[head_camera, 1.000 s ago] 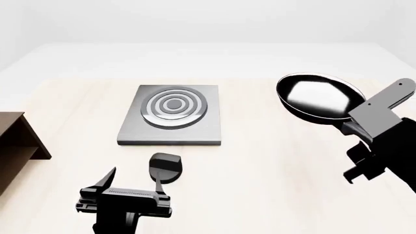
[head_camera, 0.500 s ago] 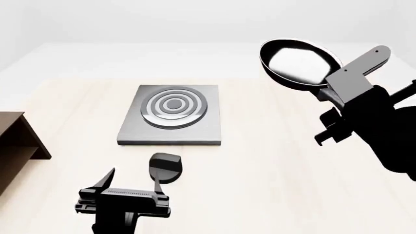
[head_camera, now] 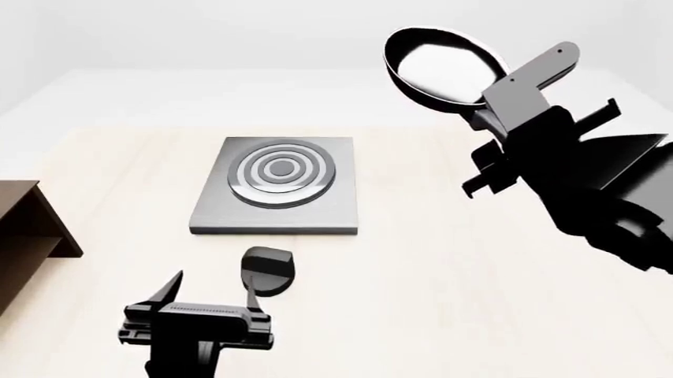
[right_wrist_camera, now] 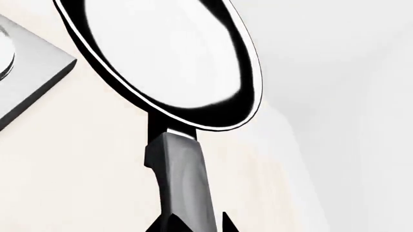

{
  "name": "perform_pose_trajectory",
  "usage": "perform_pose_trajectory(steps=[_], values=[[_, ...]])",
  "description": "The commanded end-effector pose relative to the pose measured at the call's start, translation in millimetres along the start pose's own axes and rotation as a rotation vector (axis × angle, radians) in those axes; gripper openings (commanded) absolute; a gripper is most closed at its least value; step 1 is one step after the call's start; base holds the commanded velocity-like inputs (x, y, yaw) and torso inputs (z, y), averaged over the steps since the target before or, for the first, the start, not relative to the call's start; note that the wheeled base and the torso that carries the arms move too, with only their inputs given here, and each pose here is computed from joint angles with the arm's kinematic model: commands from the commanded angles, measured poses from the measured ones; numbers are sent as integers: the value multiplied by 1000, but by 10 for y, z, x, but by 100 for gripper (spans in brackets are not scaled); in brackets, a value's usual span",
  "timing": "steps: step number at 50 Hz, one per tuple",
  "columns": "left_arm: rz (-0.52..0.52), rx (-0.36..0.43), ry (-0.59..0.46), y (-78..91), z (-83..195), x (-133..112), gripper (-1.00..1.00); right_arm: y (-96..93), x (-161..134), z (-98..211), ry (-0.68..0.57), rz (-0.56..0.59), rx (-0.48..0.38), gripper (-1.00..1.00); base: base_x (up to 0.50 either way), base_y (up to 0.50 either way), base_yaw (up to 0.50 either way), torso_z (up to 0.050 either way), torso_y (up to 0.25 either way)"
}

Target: Turn on the stove and put the frying pan on it.

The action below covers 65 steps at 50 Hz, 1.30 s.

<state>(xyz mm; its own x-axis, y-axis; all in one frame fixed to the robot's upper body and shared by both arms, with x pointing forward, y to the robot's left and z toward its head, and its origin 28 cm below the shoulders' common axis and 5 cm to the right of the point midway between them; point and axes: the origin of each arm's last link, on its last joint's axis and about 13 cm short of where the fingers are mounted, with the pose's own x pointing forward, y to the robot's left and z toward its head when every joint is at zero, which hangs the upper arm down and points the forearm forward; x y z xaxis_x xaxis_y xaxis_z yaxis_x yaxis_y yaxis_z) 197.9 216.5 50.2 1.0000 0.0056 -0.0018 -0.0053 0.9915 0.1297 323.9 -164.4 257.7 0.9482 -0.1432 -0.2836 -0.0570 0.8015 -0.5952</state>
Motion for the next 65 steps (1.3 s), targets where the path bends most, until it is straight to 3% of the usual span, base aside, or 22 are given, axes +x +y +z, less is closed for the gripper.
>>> perform_pose_trajectory(steps=[1,25,65], values=[[-12,-32,-8,34,25,21,100,24,80,413,-142,-57,10,-100,0,0,0,0,0],[0,-40,-5,51,6,14,100,498,310,652,-238,57,-4,-100,0,0,0,1,2],[9,-37,-8,98,-46,-13,100,1249,606,874,-305,137,-17,-100,0,0,0,0,2]])
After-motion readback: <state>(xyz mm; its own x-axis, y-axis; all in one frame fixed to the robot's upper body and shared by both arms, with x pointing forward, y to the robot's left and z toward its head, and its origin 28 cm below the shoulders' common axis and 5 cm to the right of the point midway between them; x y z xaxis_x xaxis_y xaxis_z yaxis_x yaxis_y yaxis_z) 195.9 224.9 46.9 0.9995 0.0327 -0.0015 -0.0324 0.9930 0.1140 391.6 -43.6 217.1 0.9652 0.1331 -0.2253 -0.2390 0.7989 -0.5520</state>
